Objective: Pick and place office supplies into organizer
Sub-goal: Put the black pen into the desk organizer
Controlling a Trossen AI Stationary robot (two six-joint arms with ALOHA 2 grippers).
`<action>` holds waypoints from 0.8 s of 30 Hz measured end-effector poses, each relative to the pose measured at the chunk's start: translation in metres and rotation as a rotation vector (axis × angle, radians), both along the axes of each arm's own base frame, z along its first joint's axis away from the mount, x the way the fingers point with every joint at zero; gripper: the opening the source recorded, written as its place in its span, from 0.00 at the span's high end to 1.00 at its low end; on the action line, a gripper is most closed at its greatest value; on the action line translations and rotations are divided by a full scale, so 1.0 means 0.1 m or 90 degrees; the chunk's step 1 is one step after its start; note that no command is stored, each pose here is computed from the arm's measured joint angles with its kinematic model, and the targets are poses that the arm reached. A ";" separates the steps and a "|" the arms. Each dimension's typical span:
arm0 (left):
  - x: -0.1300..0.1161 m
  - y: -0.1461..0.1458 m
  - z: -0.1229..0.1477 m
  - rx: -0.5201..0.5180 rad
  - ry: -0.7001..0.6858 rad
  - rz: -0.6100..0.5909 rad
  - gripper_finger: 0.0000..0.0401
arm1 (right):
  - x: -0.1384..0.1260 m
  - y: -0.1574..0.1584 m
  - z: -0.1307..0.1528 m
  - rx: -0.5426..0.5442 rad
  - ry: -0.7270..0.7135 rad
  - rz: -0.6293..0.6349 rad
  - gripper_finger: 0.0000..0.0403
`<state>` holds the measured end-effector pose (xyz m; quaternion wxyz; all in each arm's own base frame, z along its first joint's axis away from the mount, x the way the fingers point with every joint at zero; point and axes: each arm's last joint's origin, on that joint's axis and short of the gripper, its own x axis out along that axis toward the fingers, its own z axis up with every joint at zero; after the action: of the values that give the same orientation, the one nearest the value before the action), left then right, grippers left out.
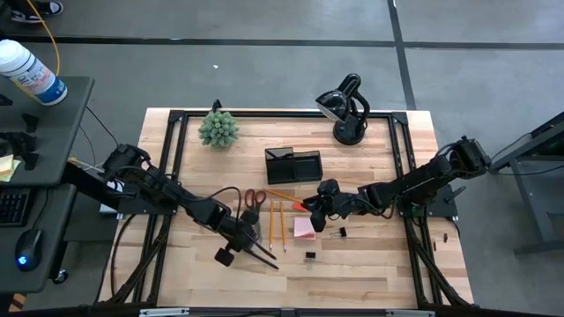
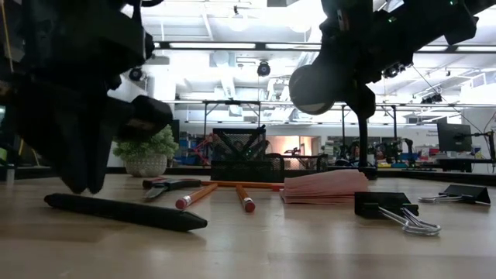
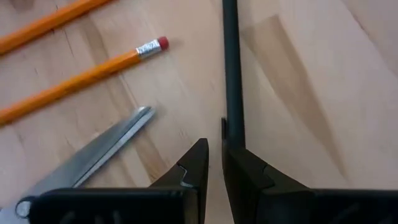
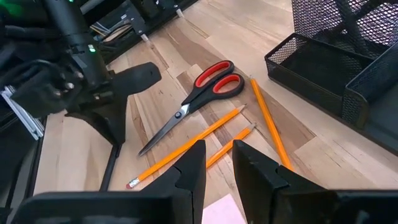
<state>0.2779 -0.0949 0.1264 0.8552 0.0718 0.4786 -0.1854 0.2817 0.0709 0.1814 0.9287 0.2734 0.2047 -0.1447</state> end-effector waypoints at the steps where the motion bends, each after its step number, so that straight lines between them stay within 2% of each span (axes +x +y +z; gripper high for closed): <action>1: 0.01 0.00 -0.01 -0.004 -0.002 0.002 0.91 | 0.00 0.00 0.00 0.000 0.001 0.000 0.82; 15: 0.01 -0.02 -0.01 -0.030 0.002 -0.025 0.91 | 0.00 0.01 0.00 0.008 0.003 0.011 0.82; 24: -0.01 -0.01 -0.03 -0.020 0.024 -0.001 0.91 | 0.00 0.01 0.00 0.004 0.004 0.014 0.82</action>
<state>0.2773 -0.0959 0.1232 0.8470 0.0550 0.4915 -0.1948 0.2817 0.0716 0.1811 0.9287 0.2739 0.2106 -0.1349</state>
